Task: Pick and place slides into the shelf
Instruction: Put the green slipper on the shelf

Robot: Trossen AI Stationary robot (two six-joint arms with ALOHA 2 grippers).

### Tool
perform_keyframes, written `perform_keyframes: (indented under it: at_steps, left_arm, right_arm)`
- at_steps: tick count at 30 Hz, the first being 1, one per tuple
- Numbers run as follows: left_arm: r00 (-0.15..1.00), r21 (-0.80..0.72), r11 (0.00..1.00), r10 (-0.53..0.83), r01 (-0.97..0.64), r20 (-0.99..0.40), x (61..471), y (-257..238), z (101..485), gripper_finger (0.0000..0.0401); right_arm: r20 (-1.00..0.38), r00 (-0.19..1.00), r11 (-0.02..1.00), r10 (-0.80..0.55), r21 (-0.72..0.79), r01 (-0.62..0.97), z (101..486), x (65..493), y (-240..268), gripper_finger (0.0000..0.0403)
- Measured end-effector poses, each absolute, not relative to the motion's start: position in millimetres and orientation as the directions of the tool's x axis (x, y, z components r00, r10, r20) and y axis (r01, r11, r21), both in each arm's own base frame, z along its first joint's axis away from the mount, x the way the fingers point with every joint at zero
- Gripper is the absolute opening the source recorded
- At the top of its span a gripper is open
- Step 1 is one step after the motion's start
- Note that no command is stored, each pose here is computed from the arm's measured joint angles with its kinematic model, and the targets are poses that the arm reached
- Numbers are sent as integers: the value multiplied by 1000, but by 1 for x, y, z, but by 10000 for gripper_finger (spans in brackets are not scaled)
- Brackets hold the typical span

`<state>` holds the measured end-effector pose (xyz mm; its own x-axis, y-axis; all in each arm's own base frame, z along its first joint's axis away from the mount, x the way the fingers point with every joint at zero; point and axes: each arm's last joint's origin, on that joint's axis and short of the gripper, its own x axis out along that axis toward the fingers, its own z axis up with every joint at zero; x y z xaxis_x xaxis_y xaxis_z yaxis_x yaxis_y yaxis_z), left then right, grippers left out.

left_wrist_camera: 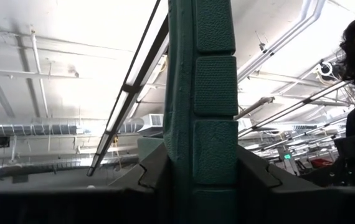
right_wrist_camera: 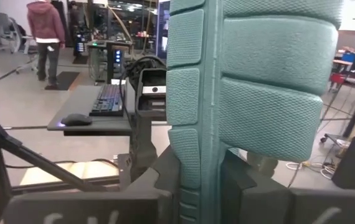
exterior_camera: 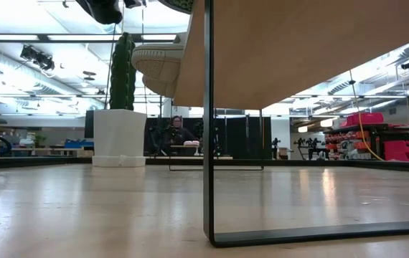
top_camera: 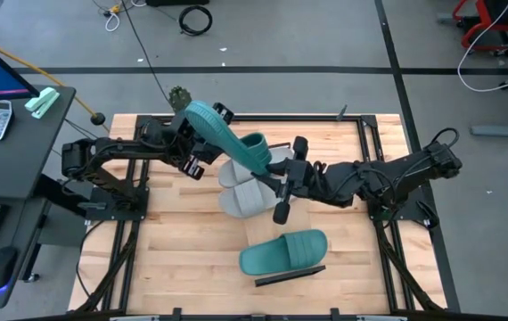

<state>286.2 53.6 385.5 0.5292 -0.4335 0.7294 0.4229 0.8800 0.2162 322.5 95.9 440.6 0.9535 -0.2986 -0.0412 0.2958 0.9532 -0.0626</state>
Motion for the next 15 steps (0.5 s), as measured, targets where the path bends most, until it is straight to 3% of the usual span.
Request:
perform_keyframes:
  at_steps: [7, 15]
  left_arm:
    - [539, 164, 870, -426, 466, 726, 288, 54, 384, 153]
    - [561, 124, 882, -392, 455, 729, 290, 57, 383, 161]
  right_arm:
    - [-70, 930, 929, -361, -116, 352, 446, 308, 91, 62]
    - [-111, 899, 899, -425, -167, 404, 453, 284, 82, 62]
